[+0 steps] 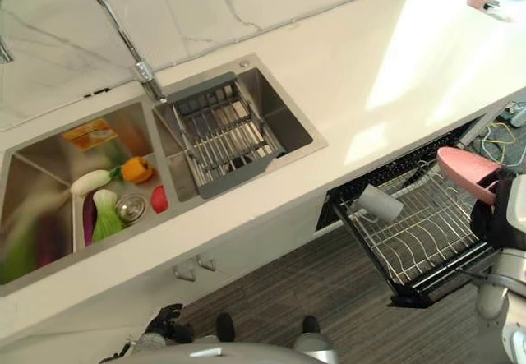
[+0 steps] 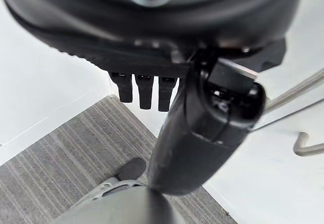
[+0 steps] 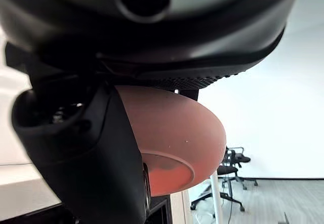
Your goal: Place the dishes in the dishwasher.
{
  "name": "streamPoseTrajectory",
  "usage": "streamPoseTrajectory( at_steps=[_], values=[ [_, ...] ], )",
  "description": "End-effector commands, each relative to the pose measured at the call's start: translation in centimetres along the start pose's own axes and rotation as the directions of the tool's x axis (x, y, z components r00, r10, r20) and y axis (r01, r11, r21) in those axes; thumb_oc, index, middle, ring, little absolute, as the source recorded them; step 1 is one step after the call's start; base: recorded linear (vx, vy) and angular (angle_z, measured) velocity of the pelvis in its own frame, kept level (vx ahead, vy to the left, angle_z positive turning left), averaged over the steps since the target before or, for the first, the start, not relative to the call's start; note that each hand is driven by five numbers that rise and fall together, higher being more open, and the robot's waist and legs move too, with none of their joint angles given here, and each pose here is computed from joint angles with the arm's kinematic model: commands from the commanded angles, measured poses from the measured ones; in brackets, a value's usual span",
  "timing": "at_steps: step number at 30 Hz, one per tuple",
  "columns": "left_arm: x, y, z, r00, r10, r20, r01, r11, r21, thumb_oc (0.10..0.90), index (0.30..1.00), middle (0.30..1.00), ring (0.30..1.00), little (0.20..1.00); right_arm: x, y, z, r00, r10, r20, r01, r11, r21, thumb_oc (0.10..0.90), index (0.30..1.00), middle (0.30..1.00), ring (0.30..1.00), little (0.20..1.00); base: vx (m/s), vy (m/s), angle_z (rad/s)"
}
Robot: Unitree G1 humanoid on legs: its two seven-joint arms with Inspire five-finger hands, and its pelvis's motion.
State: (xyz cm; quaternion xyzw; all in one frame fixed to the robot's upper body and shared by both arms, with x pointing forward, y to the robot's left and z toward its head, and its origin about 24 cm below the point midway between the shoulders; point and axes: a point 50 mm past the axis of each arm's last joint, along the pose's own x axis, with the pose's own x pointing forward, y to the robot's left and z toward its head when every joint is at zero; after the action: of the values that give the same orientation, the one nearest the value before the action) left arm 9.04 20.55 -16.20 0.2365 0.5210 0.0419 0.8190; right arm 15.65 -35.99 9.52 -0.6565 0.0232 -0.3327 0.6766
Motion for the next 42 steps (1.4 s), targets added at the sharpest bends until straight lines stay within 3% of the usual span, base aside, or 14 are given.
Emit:
streamPoseTrajectory(
  at_steps=[1, 5, 16, 22, 31, 32, 33, 34, 37, 42],
  values=[
    [0.5, 0.0, 0.8, 1.000, -0.005, -0.015, 0.005, 1.000, 0.025, 0.800, 0.900, 0.900, 0.900, 0.900, 3.1, -4.7, 2.2, 0.954, -0.287, 0.090, 0.280, 0.956, 0.088, 0.400, 0.300, 0.300, 0.300, 0.300, -0.09, -0.045, 0.24],
    [0.7, 0.4, 1.7, 1.000, 0.015, 0.011, -0.015, 1.000, 0.003, 0.800, 0.900, 0.900, 0.900, 0.900, 3.6, -2.1, 2.4, 0.981, -0.167, 0.098, 0.158, 0.983, 0.093, 0.400, 0.300, 0.300, 0.300, 0.300, -0.15, -0.033, 0.21],
    [1.0, 0.8, 3.8, 0.997, 0.050, 0.063, -0.047, 0.998, -0.039, 0.800, 0.900, 0.900, 0.900, 0.900, 6.1, 1.2, 2.3, 0.995, -0.023, 0.095, 0.025, 1.000, -0.013, 0.400, 0.300, 0.300, 0.300, 0.300, -0.11, -0.008, 0.05],
    [1.1, 0.9, 4.5, 0.994, 0.062, 0.093, -0.060, 0.998, -0.031, 0.800, 0.900, 0.900, 0.900, 0.900, 7.1, 1.1, 1.2, 0.996, -0.068, 0.049, 0.073, 0.991, -0.108, 0.400, 0.300, 0.300, 0.300, 0.300, -0.01, 0.001, 0.00],
    [1.0, 0.9, 4.2, 0.994, 0.068, 0.083, -0.065, 0.997, -0.033, 0.800, 0.900, 0.900, 0.900, 0.900, 7.7, 1.0, 0.2, 0.993, -0.110, -0.034, 0.105, 0.985, -0.137, 0.400, 0.300, 0.300, 0.300, 0.300, 0.00, 0.007, -0.06],
    [1.0, 0.9, 4.2, 0.994, 0.065, 0.088, -0.064, 0.998, -0.021, 0.800, 0.900, 0.900, 0.900, 0.900, 7.5, 1.7, -1.0, 0.993, -0.068, -0.093, 0.055, 0.989, -0.134, 0.435, 0.352, 0.352, 0.352, 0.352, 0.00, 0.005, -0.11],
    [1.0, 0.9, 4.2, 0.994, 0.062, 0.086, -0.061, 0.998, -0.023, 0.800, 0.900, 0.900, 0.900, 0.900, 7.7, 1.7, -0.9, 0.993, -0.071, -0.096, 0.058, 0.990, -0.129, 0.638, 0.658, 0.658, 0.658, 0.658, 0.01, -0.002, -0.11],
    [1.0, 0.9, 4.2, 0.995, 0.061, 0.081, -0.059, 0.998, -0.024, 0.800, 0.900, 0.900, 0.900, 0.900, 7.9, 1.3, -0.1, 0.994, -0.080, -0.074, 0.073, 0.993, -0.097, 0.800, 0.900, 0.900, 0.900, 0.900, 0.01, -0.007, -0.07],
    [1.1, 0.9, 4.1, 0.995, 0.058, 0.077, -0.056, 0.998, -0.022, 0.800, 0.900, 0.900, 0.900, 0.900, 7.7, 1.7, -0.8, 0.994, -0.052, -0.099, 0.042, 0.994, -0.096, 0.800, 0.900, 0.900, 0.900, 0.900, 0.02, -0.011, -0.06],
    [1.0, 0.7, 4.0, 0.997, 0.046, 0.064, -0.045, 0.999, -0.019, 0.800, 0.900, 0.900, 0.900, 0.900, 7.4, 0.8, -0.2, 0.988, -0.095, -0.121, 0.101, 0.994, 0.044, 0.800, 0.900, 0.900, 0.900, 0.900, 0.03, -0.010, -0.06]
  ],
)
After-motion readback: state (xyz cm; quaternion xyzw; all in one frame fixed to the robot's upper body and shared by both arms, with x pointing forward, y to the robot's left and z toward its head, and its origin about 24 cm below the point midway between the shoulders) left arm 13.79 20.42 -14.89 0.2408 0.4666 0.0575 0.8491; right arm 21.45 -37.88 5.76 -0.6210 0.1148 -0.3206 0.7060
